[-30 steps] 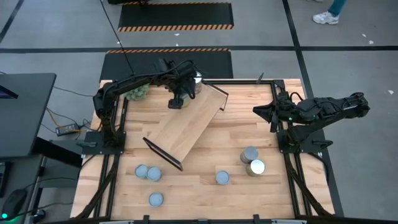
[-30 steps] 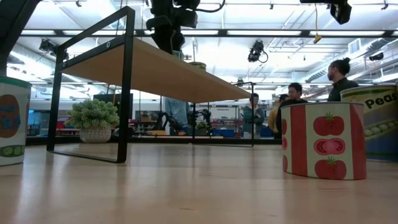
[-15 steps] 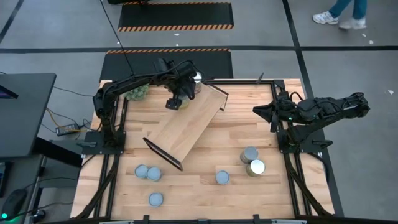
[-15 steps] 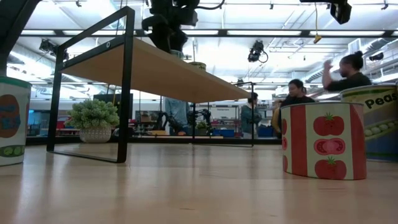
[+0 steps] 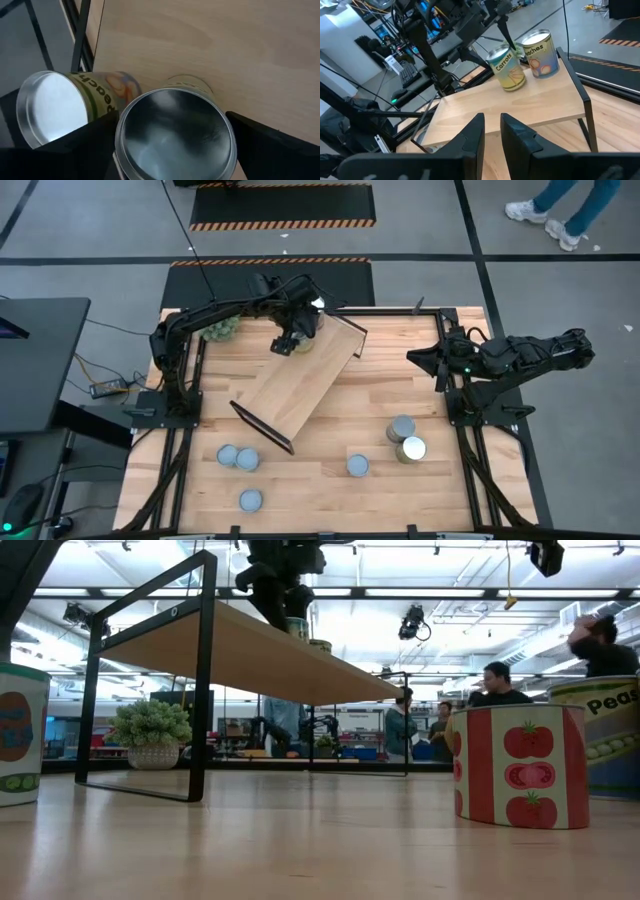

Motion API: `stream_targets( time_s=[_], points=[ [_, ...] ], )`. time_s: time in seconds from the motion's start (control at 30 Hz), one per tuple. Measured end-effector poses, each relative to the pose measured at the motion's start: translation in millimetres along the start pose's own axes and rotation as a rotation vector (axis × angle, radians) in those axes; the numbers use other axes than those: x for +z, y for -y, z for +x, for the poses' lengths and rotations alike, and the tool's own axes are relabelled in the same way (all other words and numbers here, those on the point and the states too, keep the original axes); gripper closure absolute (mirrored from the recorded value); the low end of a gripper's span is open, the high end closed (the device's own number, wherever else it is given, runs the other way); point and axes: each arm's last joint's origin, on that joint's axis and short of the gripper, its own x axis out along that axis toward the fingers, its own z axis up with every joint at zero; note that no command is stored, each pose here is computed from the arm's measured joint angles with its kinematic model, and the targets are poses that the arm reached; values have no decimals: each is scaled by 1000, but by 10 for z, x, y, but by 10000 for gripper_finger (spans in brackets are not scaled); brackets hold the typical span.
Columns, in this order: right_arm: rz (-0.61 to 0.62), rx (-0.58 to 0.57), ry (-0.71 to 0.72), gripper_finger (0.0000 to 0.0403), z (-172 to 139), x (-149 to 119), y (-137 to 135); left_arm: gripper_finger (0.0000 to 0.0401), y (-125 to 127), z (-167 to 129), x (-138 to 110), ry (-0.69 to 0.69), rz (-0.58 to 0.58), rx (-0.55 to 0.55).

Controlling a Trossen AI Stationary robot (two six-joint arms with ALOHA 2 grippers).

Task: Pick and place cans onto a shelf
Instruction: Put the canned carrots on the shelf

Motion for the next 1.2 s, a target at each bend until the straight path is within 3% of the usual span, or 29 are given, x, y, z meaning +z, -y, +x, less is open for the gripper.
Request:
stream_targets(
  time_s=[0.67, 1.2],
  points=[
    [-32, 0, 34, 334, 0, 28, -14, 46, -13, 2, 12, 10, -143, 15],
    [-47, -39, 39, 334, 105, -3, -65, 46, 57, -5, 92, -8, -142, 55]
  ],
)
